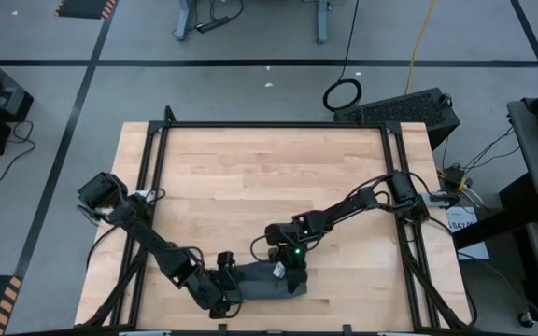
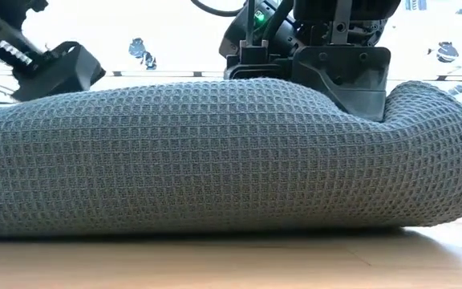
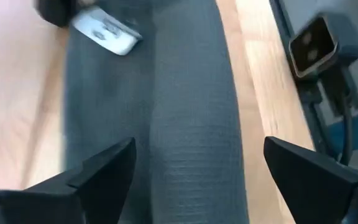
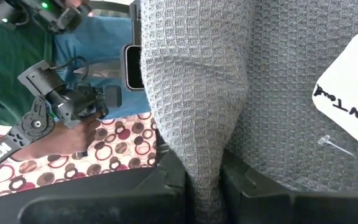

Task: Roll towel
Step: Roll the gray towel on the center of table

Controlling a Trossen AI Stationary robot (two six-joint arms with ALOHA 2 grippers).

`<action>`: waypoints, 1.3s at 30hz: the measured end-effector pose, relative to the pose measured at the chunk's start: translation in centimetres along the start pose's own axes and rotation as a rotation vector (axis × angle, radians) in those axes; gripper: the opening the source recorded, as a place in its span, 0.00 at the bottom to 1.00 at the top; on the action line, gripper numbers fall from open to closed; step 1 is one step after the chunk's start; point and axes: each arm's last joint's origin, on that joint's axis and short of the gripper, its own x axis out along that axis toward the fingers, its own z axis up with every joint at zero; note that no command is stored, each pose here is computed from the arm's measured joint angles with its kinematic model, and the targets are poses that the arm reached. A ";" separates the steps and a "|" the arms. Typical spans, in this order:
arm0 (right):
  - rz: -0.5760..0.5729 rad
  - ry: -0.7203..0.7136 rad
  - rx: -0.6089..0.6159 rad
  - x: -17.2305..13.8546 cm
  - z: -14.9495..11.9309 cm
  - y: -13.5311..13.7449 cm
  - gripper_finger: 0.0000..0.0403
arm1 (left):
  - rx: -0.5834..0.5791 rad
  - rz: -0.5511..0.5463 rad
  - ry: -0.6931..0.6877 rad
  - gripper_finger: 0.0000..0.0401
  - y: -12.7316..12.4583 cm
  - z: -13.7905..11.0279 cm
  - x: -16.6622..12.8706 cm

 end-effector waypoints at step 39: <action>-0.662 -0.303 -0.396 -5.3 -7.9 14.8 0.64 | -0.314 -0.172 0.201 0.07 2.3 -0.3 3.0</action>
